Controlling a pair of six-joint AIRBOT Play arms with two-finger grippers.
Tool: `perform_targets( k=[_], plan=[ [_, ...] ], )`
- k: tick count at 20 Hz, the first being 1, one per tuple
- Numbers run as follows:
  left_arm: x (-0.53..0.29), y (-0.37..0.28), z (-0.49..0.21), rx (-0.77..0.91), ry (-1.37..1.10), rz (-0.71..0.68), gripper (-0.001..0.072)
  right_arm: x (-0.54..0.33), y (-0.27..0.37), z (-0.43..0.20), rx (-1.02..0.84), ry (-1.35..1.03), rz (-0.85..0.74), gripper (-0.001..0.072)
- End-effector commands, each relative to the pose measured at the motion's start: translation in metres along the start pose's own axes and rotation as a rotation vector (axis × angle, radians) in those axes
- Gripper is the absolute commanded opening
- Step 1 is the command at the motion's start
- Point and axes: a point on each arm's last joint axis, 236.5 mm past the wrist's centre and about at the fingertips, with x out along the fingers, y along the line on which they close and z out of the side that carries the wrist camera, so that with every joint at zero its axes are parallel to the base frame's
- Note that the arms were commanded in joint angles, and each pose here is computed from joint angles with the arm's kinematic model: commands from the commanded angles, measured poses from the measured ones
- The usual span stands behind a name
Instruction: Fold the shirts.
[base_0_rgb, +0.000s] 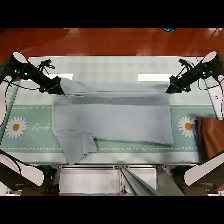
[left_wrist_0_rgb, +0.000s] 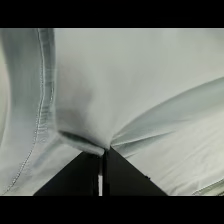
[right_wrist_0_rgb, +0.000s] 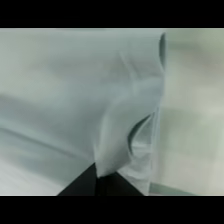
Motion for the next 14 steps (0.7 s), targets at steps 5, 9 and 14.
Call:
perform_targets(
  k=[5,9,14],
  plan=[
    [0.003,0.001,-0.012,-0.008,0.049,0.011,0.0080,0.012,-0.011,-0.012,0.056,0.045,-0.045,0.0232],
    [-0.009,0.001,-0.031,-0.037,0.107,0.003,0.0509,-0.009,-0.016,-0.016,0.097,0.016,-0.059,0.0416],
    [-0.060,0.013,-0.066,-0.099,-0.037,0.017,0.0509,-0.074,-0.043,-0.035,0.146,-0.198,-0.172,0.0415]
  ],
)
